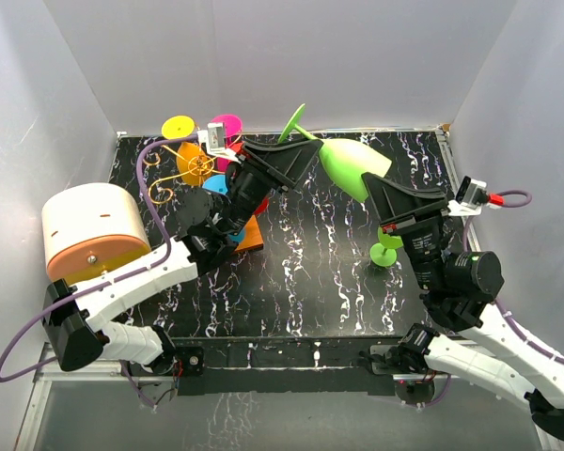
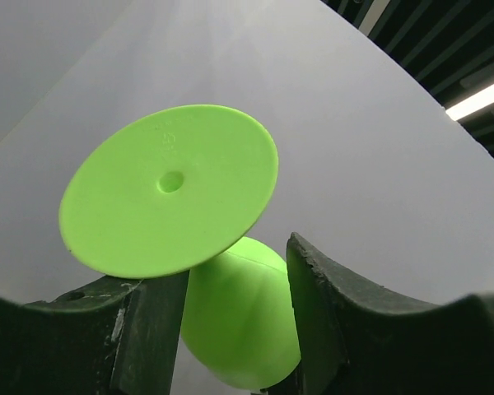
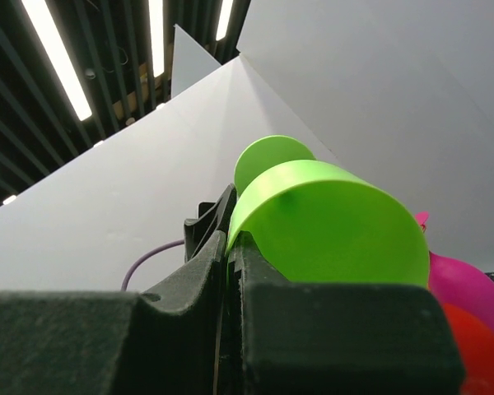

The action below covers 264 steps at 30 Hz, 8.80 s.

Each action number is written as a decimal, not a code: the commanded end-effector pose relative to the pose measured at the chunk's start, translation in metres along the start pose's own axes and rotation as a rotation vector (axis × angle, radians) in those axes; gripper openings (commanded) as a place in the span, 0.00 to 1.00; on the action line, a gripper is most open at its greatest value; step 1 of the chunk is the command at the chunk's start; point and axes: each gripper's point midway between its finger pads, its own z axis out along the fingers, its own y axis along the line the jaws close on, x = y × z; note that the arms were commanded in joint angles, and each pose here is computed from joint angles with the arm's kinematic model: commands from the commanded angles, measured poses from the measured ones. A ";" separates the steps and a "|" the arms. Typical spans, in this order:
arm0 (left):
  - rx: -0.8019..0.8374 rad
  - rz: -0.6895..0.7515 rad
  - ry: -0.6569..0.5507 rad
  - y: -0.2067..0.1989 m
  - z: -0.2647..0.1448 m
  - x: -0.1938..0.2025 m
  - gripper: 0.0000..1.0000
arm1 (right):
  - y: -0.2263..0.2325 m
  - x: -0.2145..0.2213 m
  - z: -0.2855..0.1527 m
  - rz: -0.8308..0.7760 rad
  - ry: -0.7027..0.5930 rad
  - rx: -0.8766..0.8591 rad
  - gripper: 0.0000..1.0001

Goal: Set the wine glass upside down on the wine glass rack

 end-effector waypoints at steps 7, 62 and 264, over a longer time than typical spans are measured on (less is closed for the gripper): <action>0.086 0.025 -0.169 -0.033 0.010 -0.042 0.38 | 0.014 0.025 -0.006 0.013 0.112 -0.105 0.00; 0.279 0.947 0.603 -0.010 -0.092 0.036 0.00 | 0.056 0.028 -0.012 0.127 0.388 -0.039 0.71; -1.235 0.230 -0.773 0.135 -0.239 -0.207 0.00 | -0.059 0.069 -0.023 0.130 0.399 0.511 0.63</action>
